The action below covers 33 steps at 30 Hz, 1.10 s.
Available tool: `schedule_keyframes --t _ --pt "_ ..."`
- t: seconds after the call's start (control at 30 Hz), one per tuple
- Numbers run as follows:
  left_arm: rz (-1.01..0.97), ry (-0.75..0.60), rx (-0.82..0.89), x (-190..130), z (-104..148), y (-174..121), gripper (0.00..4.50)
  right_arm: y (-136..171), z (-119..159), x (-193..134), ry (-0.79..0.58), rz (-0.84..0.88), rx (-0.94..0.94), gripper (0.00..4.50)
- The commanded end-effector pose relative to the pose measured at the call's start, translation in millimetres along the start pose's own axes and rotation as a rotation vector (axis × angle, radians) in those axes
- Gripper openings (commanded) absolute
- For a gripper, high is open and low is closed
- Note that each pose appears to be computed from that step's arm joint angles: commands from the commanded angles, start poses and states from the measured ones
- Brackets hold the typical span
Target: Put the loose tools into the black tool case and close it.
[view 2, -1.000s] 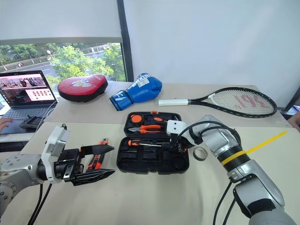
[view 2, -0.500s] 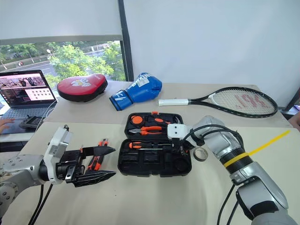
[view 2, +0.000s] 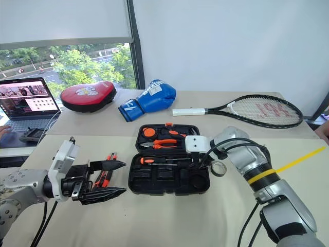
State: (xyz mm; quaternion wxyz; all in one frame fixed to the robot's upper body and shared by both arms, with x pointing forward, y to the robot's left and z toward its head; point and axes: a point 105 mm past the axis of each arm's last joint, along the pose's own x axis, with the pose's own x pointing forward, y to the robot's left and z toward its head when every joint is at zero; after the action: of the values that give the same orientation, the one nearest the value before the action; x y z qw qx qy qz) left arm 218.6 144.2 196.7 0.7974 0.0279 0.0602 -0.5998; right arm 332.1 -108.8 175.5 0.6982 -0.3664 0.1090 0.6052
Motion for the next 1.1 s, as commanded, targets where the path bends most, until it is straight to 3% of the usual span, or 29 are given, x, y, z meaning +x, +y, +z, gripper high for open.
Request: schedule_keyframes --t 0.03,0.1,0.23,0.33,0.43,0.6,0.7,0.8,0.87,1.0,1.1 --pt "0.003 -0.015 0.038 -3 5 1 4.5 2 15 -20 -0.137 -0.112 0.073 1.96" --pt "0.005 -0.016 0.039 -3 4 1 4.5 -1 14 -23 -0.181 -0.215 0.159 1.45" --pt "0.015 -0.024 0.036 -4 3 3 4.5 -9 -1 -21 -0.194 -0.478 0.287 0.02" --pt "0.025 -0.029 0.029 -4 1 4 4.5 -9 -12 -10 -0.198 -0.666 0.383 0.02" --pt "0.03 -0.027 0.026 -4 1 4 4.5 3 -20 14 -0.144 -0.696 0.411 0.02" --pt "0.029 -0.023 0.027 -1 2 5 4.5 49 -58 71 0.129 -0.457 0.337 0.02" --pt "0.043 -0.016 0.032 -1 4 8 4.5 67 -81 75 0.26 -0.338 0.252 0.02" --pt "0.078 -0.018 0.02 -4 3 12 4.5 62 -79 67 0.26 -0.34 0.183 0.02" --pt "0.184 -0.051 -0.01 -9 3 23 4.5 46 -57 54 0.114 -0.411 0.194 0.02" --pt "0.43 -0.08 -0.049 -25 0 48 4.5 35 18 14 -0.411 -0.43 0.249 0.02" --pt "0.641 -0.094 -0.086 -44 -2 66 4.5 41 41 -14 -0.536 -0.35 0.251 0.82"
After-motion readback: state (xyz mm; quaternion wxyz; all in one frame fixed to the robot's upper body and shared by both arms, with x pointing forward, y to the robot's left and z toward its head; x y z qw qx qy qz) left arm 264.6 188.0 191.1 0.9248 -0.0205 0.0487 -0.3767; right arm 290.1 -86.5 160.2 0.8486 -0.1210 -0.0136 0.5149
